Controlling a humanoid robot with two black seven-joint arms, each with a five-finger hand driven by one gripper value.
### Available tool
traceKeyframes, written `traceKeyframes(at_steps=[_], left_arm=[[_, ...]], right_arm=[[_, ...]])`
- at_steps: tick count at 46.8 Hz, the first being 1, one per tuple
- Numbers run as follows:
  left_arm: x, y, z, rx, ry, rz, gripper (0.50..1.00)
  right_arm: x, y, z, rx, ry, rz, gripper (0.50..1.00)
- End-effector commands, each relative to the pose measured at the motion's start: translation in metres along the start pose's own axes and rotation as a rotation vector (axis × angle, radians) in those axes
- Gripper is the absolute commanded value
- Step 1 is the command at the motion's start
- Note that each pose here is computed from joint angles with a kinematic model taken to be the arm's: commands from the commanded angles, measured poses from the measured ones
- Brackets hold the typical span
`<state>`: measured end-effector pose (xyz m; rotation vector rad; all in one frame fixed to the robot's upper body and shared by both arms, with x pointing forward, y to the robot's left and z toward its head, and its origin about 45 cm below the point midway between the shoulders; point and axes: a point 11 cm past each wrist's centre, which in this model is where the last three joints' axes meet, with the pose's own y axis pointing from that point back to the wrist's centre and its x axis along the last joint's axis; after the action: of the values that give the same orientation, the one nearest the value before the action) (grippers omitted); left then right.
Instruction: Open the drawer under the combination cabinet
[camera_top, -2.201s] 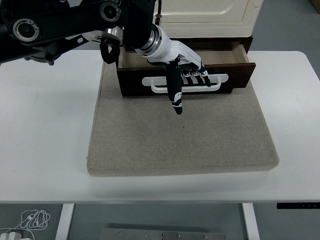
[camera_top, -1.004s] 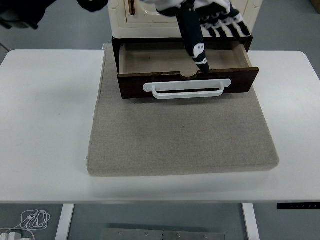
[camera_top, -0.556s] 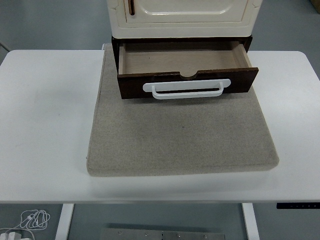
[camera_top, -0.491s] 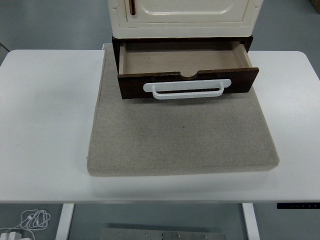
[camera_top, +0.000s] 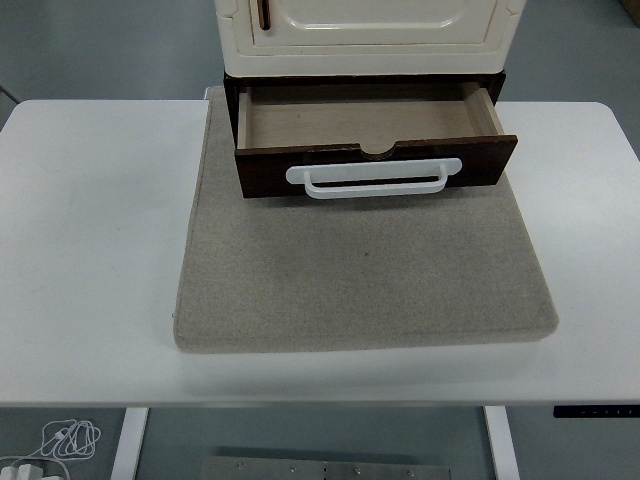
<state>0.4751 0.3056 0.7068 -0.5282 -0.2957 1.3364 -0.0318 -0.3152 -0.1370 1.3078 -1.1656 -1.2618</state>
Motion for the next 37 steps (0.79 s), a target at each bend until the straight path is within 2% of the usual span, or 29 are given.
traceKeyframes(at_steps=[1, 5, 13, 18, 21, 29, 37], left_arm=[[0.021, 0.0, -0.011, 0.026, 0.109, 0.096, 1.0], [0.035, 0.001, -0.022, 0.049, 0.205, 0.143, 1.0], [0.065, 0.015, -0.073, 0.143, 0.336, 0.223, 1.0], [0.06, 0.024, -0.135, 0.247, 0.383, 0.251, 1.0], [0.062, 0.03, -0.161, 0.288, 0.409, 0.281, 1.0], [0.071, 0.046, -0.202, 0.33, 0.607, 0.343, 1.0], [0.067, 0.061, -0.239, 0.391, 0.665, 0.383, 1.0]], right_arm=[[0.0, 0.0, 0.0, 0.0, 0.0, 0.0, 0.926], [0.0, 0.0, 0.0, 0.0, 0.0, 0.0, 0.926], [0.0, 0.0, 0.0, 0.0, 0.0, 0.0, 0.926], [0.0, 0.0, 0.0, 0.0, 0.0, 0.0, 0.926], [0.0, 0.0, 0.0, 0.0, 0.0, 0.0, 0.926], [0.0, 0.0, 0.001, -0.003, 0.002, 0.0, 0.926], [0.0, 0.0, 0.001, -0.003, 0.002, 0.0, 0.926]])
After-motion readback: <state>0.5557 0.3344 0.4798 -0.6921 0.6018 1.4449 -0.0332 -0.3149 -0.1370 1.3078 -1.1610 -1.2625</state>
